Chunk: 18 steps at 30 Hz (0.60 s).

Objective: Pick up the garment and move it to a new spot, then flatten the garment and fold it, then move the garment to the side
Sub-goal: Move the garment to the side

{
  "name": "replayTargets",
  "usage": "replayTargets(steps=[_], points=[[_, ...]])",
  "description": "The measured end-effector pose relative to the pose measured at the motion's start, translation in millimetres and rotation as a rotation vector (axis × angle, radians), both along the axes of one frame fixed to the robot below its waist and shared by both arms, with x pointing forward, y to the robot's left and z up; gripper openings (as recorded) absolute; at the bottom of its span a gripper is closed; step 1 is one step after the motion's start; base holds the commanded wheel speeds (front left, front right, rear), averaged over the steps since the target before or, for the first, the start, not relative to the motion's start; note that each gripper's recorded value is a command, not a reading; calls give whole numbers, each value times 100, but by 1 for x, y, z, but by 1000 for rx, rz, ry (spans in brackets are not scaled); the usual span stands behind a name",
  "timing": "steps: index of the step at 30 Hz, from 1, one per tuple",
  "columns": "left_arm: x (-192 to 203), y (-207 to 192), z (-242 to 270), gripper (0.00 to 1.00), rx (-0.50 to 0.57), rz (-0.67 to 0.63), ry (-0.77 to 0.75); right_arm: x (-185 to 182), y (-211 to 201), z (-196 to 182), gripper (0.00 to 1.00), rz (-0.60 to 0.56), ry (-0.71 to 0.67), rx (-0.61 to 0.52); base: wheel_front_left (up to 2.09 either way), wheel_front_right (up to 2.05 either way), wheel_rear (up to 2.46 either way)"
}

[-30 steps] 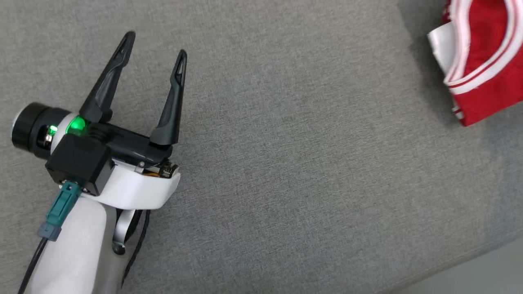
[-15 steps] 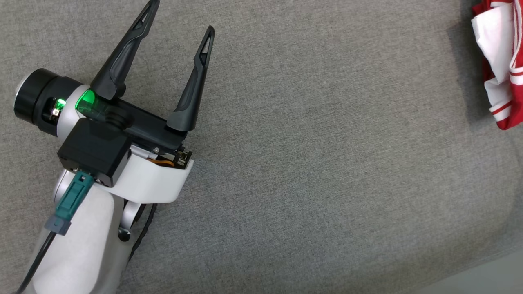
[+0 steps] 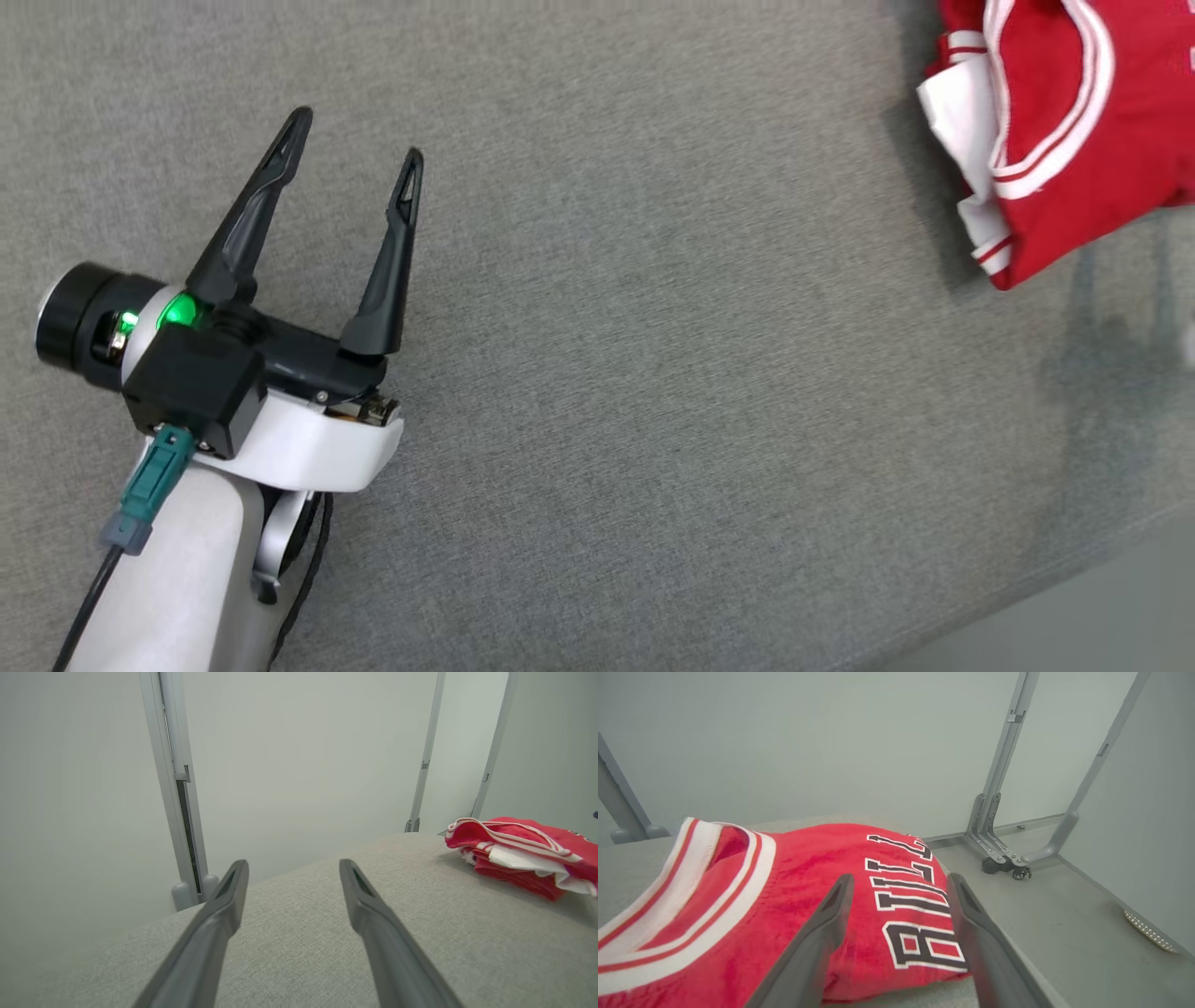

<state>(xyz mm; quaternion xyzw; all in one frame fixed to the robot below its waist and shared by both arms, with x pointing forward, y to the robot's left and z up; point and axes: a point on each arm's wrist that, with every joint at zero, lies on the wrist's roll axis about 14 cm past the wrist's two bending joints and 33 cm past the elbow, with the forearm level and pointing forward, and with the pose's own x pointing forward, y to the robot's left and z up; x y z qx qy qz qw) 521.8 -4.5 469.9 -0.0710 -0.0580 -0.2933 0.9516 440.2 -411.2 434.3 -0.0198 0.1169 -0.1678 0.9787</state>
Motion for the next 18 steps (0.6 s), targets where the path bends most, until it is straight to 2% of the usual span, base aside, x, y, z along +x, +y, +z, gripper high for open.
replayTargets(steps=[9,18], points=[[-23,18,14,100,-9,73,26,-33,82,23,100,110,-151,71,0,0,0],[-49,80,6,100,2,274,96,-19,154,39,100,281,-216,113,0,0,0]])
